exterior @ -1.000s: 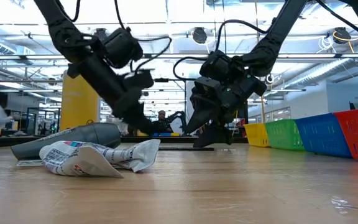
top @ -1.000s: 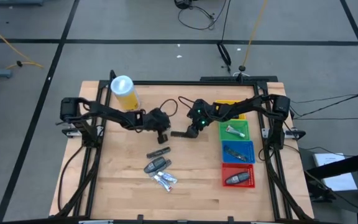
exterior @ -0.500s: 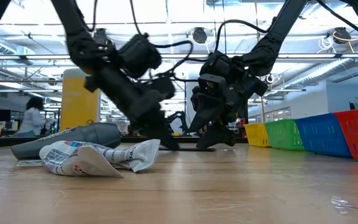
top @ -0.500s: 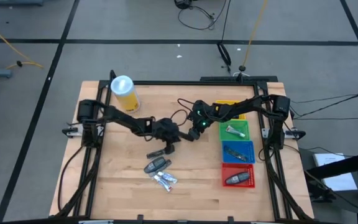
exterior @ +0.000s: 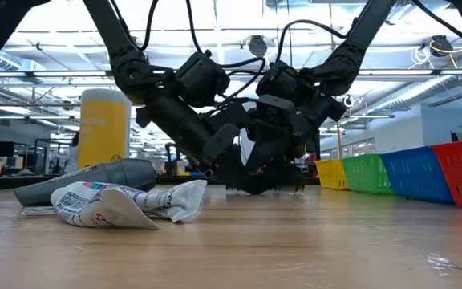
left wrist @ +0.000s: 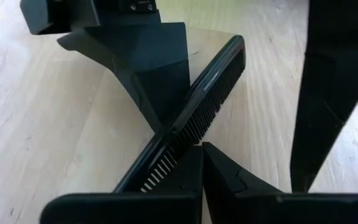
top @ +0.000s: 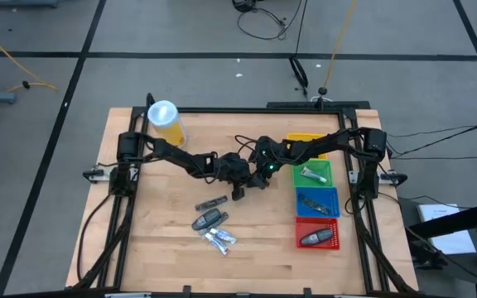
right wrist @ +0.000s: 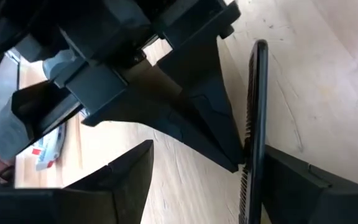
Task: Pick & Place Travel size toiletries
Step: Put the black hair comb into the blue bin
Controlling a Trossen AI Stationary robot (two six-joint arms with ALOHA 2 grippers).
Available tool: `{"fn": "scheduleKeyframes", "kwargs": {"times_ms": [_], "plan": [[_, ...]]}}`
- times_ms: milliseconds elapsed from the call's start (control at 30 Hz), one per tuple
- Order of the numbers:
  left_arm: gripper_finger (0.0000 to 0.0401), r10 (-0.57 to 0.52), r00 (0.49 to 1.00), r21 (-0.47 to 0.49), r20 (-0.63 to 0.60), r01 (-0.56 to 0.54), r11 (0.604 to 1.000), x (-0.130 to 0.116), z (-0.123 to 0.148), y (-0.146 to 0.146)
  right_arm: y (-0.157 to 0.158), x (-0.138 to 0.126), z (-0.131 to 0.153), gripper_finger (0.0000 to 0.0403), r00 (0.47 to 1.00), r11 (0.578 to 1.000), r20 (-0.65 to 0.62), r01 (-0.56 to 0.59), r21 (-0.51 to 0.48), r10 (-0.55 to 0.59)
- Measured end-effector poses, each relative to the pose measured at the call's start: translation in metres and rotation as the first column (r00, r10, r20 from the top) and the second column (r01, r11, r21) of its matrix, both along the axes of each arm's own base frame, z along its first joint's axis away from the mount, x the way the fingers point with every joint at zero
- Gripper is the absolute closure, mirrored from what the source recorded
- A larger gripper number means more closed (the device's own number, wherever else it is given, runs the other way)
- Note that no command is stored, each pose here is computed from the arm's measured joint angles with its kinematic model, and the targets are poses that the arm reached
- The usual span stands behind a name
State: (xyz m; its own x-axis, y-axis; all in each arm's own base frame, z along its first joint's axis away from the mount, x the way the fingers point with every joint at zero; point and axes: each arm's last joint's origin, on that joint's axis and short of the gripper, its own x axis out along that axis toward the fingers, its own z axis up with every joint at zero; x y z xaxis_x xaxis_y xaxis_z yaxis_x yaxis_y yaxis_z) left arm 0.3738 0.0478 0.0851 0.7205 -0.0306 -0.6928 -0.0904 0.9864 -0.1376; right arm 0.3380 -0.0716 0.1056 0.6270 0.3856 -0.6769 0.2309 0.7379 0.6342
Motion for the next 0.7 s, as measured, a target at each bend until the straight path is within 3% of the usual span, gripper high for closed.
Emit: {"fn": "scheduleKeyframes", "kwargs": {"times_ms": [233, 400, 567, 700], "plan": [[0.0393, -0.011, 1.000, 0.021, -0.008, 0.011, 1.000, -0.001, 0.004, -0.002, 0.001, -0.002, -0.001, 0.0204, 0.999, 0.996, -0.009, -0.038, -0.081, 0.037], [0.0397, -0.017, 0.998, 0.040, -0.061, 0.020, 0.999, -0.008, 0.014, -0.002, 0.008, -0.010, 0.000, 0.0288, 0.993, 0.977, -0.100, -0.077, -0.198, 0.058], [0.0393, 0.001, 0.992, 0.085, -0.123, 0.010, 0.996, -0.020, 0.035, -0.005, 0.010, -0.011, 0.005, 0.0386, 0.993, 0.956, -0.111, -0.075, -0.285, 0.045], [0.0388, 0.043, 0.988, 0.169, -0.152, -0.017, 0.985, -0.034, 0.066, -0.012, 0.017, -0.015, 0.023, 0.0386, 0.994, 0.933, -0.105, -0.067, -0.354, 0.032]]}}
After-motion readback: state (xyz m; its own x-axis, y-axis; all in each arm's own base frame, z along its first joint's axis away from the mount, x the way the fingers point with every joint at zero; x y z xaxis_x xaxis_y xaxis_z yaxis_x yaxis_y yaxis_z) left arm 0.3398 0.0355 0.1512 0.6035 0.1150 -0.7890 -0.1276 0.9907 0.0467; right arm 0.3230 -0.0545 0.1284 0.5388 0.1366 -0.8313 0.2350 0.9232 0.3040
